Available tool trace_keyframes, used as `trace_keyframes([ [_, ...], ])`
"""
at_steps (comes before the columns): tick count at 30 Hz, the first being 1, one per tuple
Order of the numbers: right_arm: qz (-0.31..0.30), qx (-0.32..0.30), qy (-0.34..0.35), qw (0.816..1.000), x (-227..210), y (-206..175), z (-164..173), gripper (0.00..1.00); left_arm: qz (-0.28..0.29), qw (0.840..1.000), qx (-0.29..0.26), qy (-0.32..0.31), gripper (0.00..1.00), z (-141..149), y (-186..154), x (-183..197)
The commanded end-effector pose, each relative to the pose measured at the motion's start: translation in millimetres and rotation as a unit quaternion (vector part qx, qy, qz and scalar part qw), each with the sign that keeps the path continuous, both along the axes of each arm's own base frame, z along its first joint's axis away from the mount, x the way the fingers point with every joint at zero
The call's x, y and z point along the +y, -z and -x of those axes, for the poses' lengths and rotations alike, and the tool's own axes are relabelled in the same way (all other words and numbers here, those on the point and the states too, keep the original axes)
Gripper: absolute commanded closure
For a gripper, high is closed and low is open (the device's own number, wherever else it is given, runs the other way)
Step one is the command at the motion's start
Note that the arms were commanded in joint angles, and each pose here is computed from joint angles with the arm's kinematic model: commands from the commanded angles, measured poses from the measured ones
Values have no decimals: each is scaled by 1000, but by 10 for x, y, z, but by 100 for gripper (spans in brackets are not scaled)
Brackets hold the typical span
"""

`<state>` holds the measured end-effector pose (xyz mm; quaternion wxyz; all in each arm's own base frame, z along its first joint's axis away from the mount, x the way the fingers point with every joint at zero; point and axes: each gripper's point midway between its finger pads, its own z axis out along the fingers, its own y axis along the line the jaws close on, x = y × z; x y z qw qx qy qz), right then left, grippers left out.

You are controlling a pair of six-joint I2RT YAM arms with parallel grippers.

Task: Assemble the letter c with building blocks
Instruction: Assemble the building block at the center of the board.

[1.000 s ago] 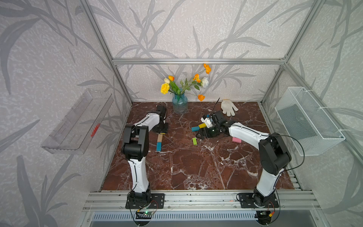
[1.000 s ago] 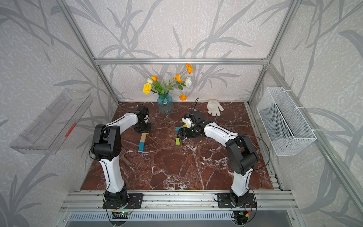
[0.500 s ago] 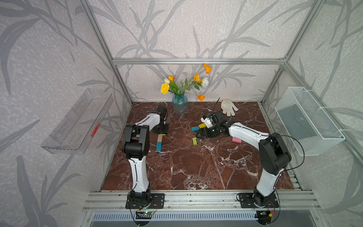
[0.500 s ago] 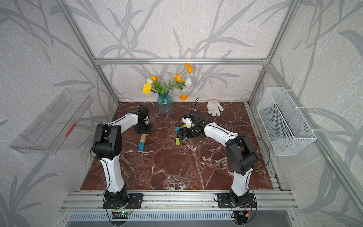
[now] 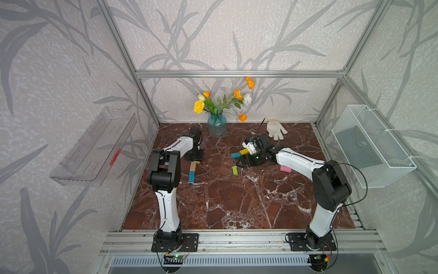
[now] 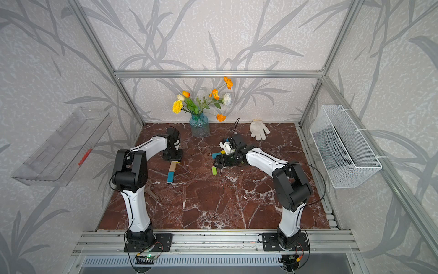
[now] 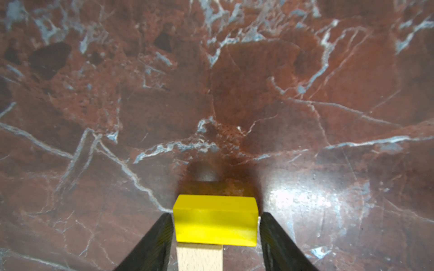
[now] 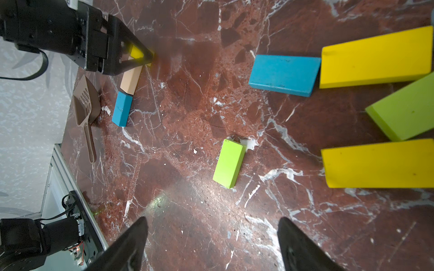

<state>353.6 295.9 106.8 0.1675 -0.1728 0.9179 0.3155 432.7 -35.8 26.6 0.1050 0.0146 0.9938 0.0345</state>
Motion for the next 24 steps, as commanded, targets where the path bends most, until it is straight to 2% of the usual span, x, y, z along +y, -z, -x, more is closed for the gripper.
trace_keyframes([
  [1, 10, -10, 9, 1000, -87, -78, 2, 14, 12, 999, -37, 3, 38, -111, -309, -51],
  [8, 43, -10, 21, 999, -155, -66, 48, 18, 44, 997, -59, -5, 38, -31, -597, -145],
  [12, 70, -13, 22, 997, -169, -87, 102, 20, 64, 996, -53, -25, 40, 167, -768, -254],
  [18, 113, 30, 61, 991, -382, -43, 211, 21, 79, 995, -20, -54, 42, 522, -917, -507],
  [24, 103, 70, 123, 985, -728, -76, 346, 21, 94, 993, -2, -70, 41, 814, -958, -918],
])
